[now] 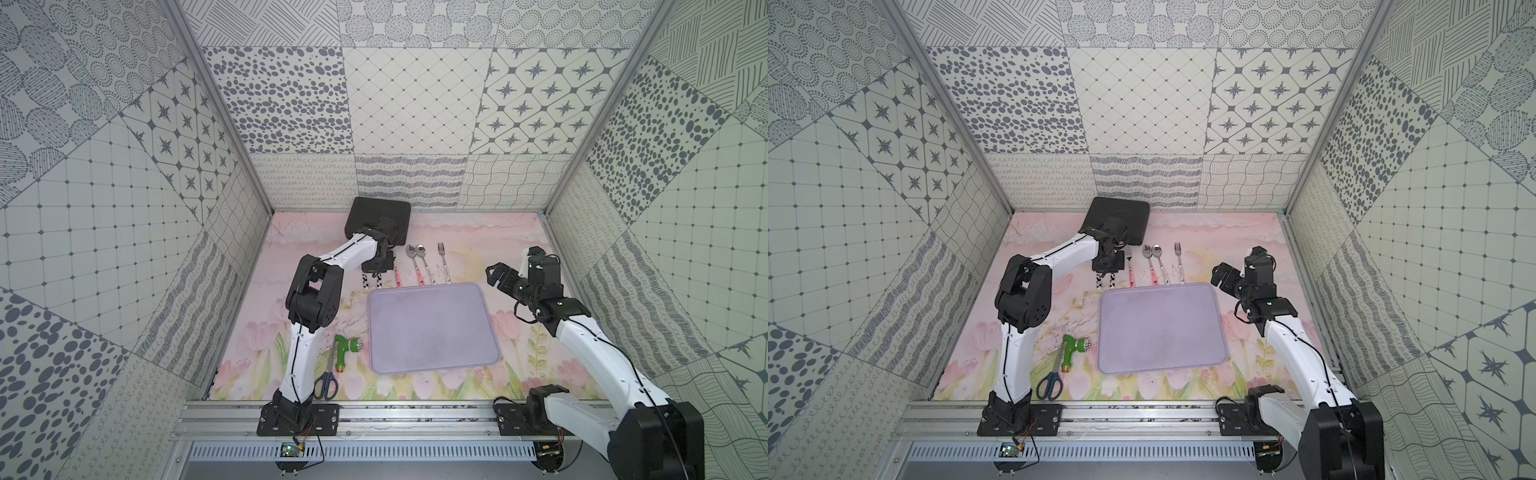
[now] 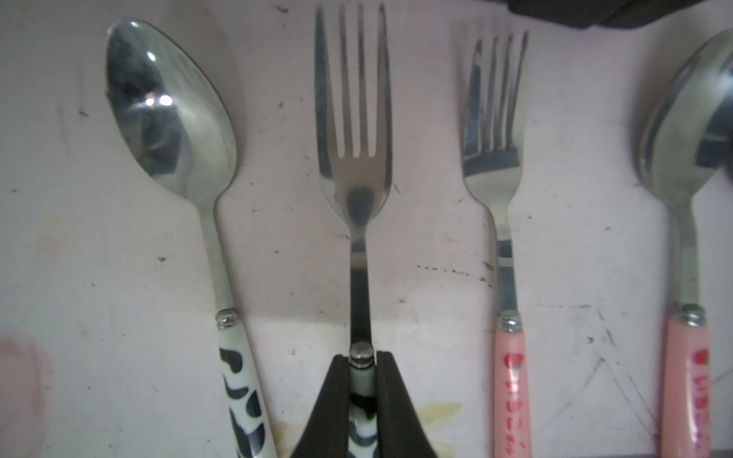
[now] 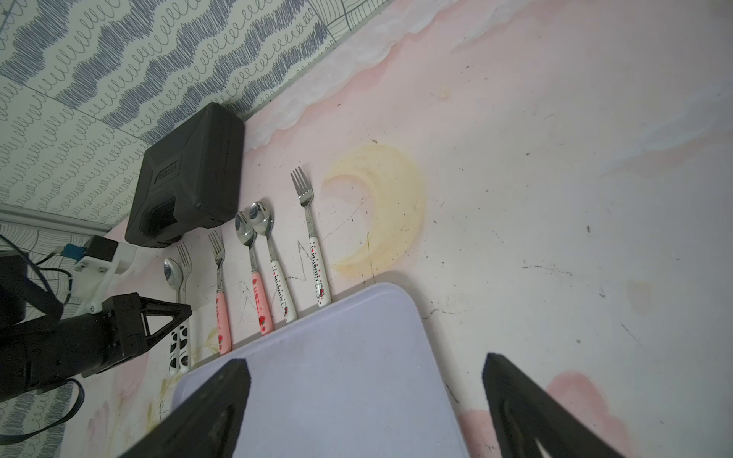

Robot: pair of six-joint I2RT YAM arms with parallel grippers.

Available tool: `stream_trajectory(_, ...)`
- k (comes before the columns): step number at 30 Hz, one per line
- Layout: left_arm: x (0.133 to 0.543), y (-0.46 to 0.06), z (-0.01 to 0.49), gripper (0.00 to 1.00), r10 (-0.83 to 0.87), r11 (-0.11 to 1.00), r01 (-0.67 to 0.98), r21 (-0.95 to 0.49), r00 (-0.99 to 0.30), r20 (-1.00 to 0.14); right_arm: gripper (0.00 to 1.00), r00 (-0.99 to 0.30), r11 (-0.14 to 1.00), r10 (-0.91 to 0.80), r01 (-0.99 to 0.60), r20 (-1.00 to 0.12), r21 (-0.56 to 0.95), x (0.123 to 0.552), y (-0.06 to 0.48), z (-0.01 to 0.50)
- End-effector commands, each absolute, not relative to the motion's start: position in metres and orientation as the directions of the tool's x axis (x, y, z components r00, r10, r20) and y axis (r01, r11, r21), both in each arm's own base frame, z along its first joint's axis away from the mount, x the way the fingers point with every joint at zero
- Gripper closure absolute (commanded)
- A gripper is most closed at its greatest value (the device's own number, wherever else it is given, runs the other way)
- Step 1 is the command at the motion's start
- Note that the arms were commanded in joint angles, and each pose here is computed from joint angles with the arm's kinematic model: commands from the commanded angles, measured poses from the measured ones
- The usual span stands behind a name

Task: Set the spoon and fork side by side
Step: Pick up the fork at the center of the board, then place the fork on the tray.

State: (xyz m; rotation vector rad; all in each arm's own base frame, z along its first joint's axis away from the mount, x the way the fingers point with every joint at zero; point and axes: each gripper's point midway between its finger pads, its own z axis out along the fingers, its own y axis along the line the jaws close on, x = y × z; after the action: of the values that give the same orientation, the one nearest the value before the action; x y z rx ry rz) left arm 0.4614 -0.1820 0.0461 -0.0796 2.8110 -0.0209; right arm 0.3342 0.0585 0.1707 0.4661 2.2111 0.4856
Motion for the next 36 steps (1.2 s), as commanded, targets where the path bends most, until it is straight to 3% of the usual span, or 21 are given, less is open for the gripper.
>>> stream_trajectory(1,0.450,-0.185,0.066,1.00,-0.027,1.000,-0.026,-0.007,-0.943,-0.331,0.03,-0.587,0.858,0.478,0.153,-0.653,0.490,0.337,0.059,0.178)
stream_trajectory(11,0.415,-0.191,0.100,1.00,-0.053,0.998,-0.043,-0.036,-0.932,-0.358,0.03,-0.583,0.856,0.480,0.149,-0.655,0.494,0.335,0.060,0.180)
stream_trajectory(36,0.253,-0.196,0.064,1.00,-0.081,0.994,-0.099,0.051,-0.959,-0.273,0.03,-0.578,0.877,0.454,0.157,-0.678,0.454,0.327,0.052,0.180)
